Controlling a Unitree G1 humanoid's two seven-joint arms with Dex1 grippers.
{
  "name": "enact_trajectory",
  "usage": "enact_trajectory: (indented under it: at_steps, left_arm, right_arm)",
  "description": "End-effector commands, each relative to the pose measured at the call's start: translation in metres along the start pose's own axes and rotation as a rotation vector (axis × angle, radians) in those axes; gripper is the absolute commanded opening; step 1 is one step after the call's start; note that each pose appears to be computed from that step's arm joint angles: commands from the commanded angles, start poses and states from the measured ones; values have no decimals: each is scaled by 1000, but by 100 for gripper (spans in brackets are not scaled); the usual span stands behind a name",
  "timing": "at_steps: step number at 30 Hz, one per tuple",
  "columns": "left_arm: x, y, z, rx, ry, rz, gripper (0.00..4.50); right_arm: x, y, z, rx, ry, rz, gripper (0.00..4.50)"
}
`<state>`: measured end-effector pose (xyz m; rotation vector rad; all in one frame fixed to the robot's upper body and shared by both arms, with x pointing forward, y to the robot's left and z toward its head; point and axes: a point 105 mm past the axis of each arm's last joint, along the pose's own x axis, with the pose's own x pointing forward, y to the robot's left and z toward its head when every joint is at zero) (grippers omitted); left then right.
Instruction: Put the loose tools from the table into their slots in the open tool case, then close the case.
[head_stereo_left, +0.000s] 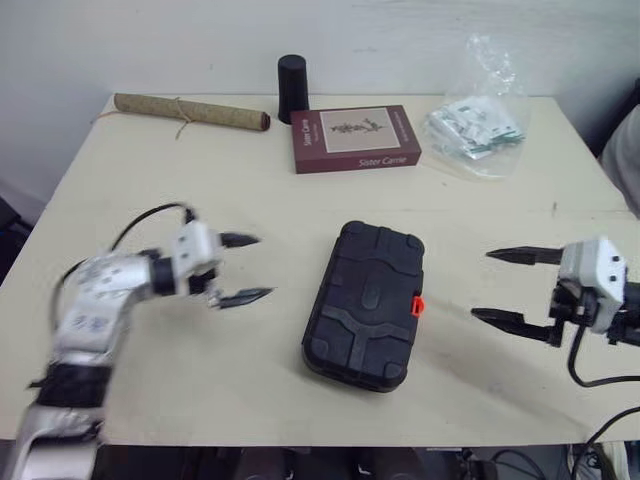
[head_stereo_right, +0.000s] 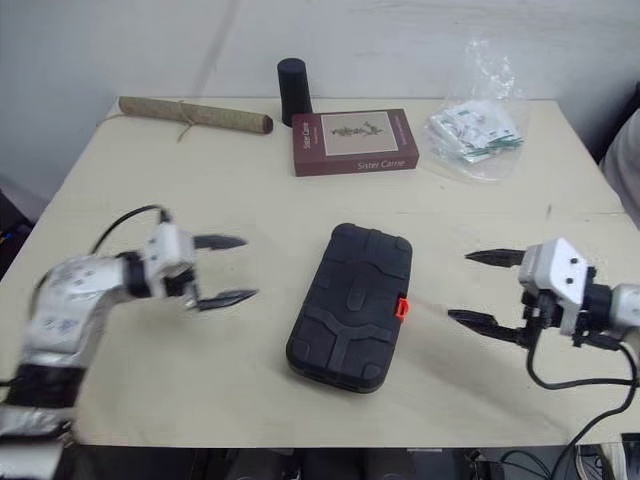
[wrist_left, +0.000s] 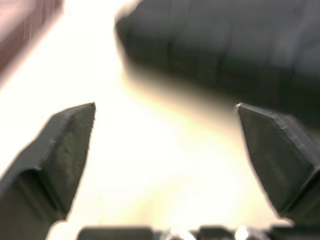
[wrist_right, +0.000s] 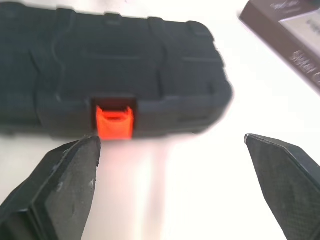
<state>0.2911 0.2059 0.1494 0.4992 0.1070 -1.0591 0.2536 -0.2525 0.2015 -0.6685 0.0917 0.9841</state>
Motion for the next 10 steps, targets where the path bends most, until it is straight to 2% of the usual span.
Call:
enact_trajectory:
  at_steps: [1, 5, 8, 10]
  left_arm:
    - [-44, 9, -9, 6, 63, 158, 442]
    - [-93, 14, -33, -10, 174, 358, 442]
    - [-106, 13, -39, -16, 203, 415, 442]
    - [-109, 12, -36, -11, 177, 450, 442]
  right_arm:
    - [-27, -21, -6, -76, 78, -58, 450]
    - [-46, -30, -21, -88, 157, -76, 450]
    - [-47, -31, -27, -90, 161, -84, 450]
    - [-42, -32, -28, -91, 146, -94, 450]
